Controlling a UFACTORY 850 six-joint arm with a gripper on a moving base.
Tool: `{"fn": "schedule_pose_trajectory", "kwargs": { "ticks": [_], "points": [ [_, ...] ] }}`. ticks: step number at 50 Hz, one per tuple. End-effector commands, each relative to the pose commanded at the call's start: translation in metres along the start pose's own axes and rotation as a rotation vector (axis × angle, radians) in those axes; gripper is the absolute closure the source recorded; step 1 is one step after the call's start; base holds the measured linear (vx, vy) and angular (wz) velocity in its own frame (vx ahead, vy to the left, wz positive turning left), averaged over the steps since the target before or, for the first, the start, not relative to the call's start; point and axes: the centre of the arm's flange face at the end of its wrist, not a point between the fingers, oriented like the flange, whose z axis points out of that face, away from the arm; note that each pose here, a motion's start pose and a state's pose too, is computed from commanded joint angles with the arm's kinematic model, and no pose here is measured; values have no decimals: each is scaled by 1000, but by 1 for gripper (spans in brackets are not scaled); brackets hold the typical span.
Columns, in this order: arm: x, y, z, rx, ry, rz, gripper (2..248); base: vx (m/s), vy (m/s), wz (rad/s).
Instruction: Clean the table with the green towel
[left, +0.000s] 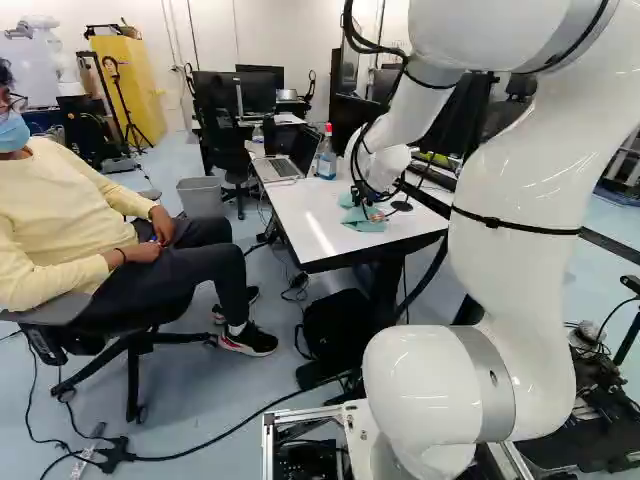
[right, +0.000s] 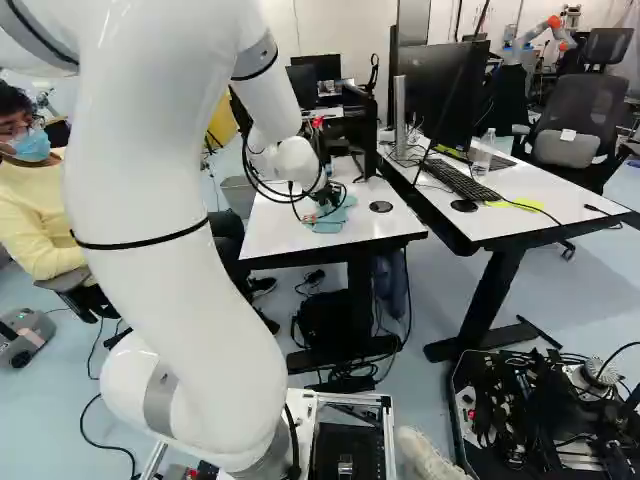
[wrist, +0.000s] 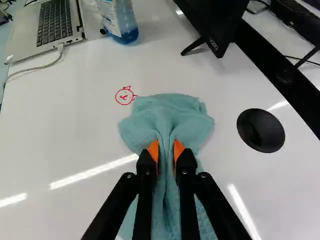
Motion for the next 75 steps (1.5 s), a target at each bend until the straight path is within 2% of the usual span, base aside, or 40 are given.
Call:
{"fn": "schedule_pose_trajectory", "kwargs": {
  "ticks": [47,56,75],
  "points": [
    [-53,-53,-51,82,-21,-89,196,0,0,0],
    [-55,-60,-54,93,-21,-101,196,0,0,0],
    [-54,-60,-61,96,-7,-102,196,0,0,0]
  ]
}}
